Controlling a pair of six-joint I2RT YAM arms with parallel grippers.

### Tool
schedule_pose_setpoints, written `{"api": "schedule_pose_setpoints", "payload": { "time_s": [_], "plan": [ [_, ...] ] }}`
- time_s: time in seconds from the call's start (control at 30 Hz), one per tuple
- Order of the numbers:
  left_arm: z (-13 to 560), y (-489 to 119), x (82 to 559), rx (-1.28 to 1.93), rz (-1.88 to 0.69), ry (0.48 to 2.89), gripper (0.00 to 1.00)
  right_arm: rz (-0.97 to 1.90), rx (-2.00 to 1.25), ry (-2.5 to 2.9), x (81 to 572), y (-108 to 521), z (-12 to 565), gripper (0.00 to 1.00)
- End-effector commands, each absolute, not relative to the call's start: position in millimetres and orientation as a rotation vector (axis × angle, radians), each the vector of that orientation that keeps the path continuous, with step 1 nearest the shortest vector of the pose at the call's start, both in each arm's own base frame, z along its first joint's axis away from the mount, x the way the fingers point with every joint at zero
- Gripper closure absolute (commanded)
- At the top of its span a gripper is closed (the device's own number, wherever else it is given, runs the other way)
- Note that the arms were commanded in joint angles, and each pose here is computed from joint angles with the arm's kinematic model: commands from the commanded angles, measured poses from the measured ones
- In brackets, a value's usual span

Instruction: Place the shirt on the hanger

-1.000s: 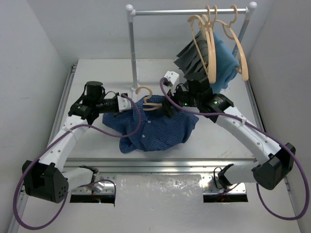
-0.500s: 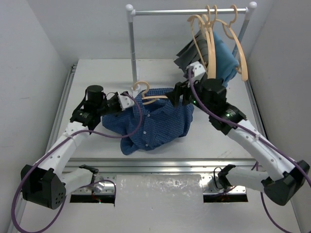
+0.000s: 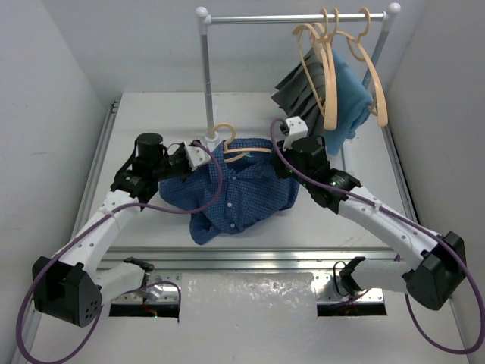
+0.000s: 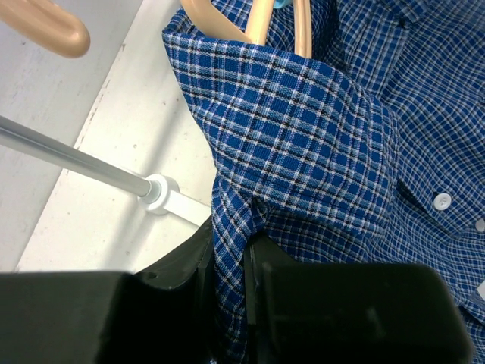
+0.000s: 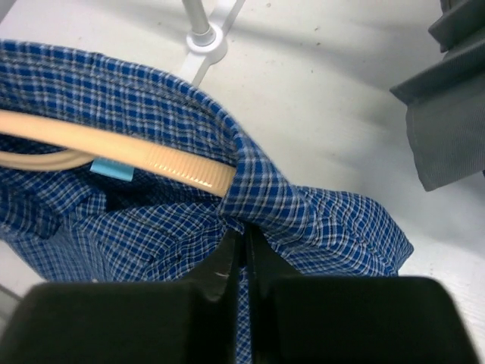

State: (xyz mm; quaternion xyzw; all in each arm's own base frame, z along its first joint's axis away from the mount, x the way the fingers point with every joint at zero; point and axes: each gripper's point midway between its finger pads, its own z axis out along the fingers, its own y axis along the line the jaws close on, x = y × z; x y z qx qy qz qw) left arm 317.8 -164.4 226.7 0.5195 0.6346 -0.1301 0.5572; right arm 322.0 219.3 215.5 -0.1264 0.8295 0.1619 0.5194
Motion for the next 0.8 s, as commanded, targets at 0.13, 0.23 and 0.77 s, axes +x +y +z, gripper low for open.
{"api": "schedule_pose_setpoints", "payload": {
  "time_s": [0.13, 0.23, 0.77],
  "plan": [
    [276.2, -177.3, 311.1, 1.198, -0.333, 1.349, 1.0, 0.34, -0.256, 1.914, 339.3, 217.0, 226.8, 1.0],
    [274.3, -177.9, 310.8, 1.201, -0.34, 1.352, 1.0, 0.428, -0.381, 1.824, 336.4, 237.3, 244.6, 1.0],
    [276.3, -181.9, 329.0, 1.149, -0.347, 1.368, 1.0, 0.65, -0.985, 1.71, 261.8, 313.8, 242.0, 0.93]
  ]
}}
